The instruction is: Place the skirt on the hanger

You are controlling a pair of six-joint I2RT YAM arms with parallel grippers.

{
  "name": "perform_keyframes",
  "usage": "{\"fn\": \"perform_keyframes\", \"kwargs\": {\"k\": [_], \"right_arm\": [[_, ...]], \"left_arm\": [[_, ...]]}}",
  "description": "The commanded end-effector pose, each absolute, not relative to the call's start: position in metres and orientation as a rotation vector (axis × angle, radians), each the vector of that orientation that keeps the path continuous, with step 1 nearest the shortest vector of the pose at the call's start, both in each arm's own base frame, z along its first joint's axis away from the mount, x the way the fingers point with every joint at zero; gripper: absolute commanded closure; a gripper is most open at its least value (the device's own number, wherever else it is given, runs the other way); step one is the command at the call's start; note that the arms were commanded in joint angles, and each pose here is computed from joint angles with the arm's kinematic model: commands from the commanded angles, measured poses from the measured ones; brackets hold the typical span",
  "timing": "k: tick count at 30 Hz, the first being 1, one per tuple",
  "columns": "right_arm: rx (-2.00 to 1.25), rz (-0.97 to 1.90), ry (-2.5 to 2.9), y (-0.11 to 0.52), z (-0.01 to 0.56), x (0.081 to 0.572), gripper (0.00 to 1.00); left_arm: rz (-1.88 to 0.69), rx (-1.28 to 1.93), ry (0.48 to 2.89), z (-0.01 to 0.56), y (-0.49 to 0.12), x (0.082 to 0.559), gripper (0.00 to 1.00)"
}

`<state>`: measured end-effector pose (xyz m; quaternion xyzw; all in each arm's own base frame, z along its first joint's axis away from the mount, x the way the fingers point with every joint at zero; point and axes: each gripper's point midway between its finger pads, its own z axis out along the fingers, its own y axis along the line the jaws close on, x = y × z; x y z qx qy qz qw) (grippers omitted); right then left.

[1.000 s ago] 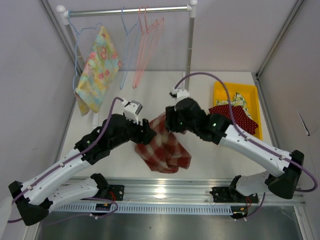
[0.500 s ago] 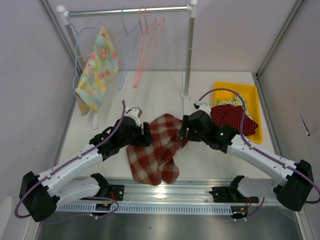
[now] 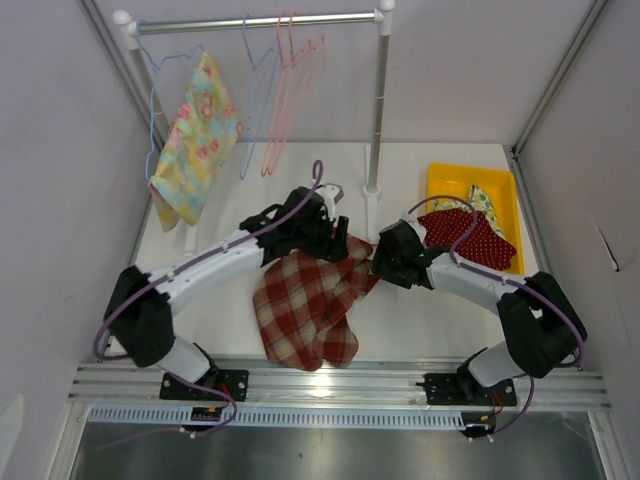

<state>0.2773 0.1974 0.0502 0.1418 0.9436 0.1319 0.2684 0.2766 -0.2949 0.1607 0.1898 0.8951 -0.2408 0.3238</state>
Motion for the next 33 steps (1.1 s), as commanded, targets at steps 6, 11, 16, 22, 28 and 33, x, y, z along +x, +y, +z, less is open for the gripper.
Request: {"fn": "perform_keyframes", "kwargs": {"k": [6,11,16,22,28,33], "right_arm": [[0.506,0.454,2.508,0.213,0.020,0.304,0.48],[0.550,0.468,2.513,0.205,0.011,0.301,0.61],[0.564,0.463,2.503,0.197,0.015,0.301,0.76],[0.552,0.476,2.491,0.197,0.022,0.302,0.79],[0.544,0.488,2.486,0.197,0.027,0.304,0.80],[0.494,0.479,2.464,0.197,0.046,0.312,0.83]], "left_arm": [[-0.489,0.799,2.406,0.127,-0.339,0.297,0.28],[-0.403,0.893,2.406,0.116,-0.355,0.309,0.27],[-0.278,0.921,2.431,0.091,-0.357,0.321,0.27],[-0.140,0.925,2.431,0.072,-0.350,0.336,0.28],[-0.075,0.917,2.409,0.067,-0.350,0.349,0.35],[0.008,0.888,2.378,0.086,-0.339,0.361,0.91]]}}
